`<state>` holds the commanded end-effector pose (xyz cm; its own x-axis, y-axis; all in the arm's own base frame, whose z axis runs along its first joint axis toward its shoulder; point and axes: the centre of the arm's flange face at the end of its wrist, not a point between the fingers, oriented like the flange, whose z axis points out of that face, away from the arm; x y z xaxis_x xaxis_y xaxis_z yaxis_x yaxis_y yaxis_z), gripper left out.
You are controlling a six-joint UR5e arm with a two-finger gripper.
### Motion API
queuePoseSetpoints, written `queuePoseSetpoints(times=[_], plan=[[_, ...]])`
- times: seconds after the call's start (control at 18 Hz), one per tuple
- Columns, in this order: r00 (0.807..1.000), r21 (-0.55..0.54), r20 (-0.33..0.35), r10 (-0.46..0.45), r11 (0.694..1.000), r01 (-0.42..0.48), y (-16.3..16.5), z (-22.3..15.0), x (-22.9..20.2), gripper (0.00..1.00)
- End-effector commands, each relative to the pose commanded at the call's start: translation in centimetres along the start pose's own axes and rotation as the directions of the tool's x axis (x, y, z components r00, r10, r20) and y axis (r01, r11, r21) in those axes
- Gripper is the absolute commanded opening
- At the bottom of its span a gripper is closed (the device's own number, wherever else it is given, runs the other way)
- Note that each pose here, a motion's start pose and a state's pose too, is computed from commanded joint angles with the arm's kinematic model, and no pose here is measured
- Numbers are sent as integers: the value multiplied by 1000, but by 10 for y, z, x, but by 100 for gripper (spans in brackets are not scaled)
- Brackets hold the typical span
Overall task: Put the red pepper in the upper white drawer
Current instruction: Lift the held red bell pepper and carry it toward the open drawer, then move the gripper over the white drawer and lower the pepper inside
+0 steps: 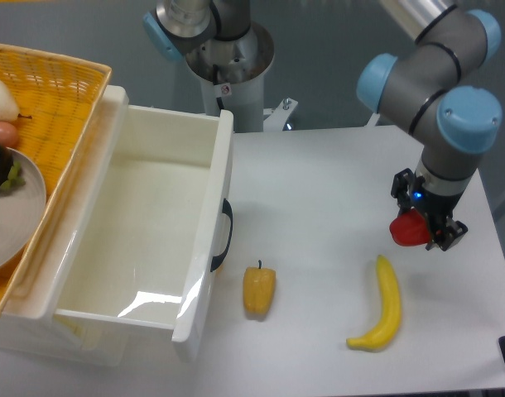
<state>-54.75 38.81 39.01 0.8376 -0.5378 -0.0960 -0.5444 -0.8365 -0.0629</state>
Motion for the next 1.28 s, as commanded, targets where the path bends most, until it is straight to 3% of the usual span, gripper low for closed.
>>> queuePoseSetpoints(times=[0.44, 0.67, 1.28], plan=[[999, 72, 27, -34, 997, 32, -52, -52, 27, 41], [998, 127, 44, -45, 991, 39, -99, -77, 49, 41], [994, 302, 98, -49, 953, 17, -148, -147, 110, 41]])
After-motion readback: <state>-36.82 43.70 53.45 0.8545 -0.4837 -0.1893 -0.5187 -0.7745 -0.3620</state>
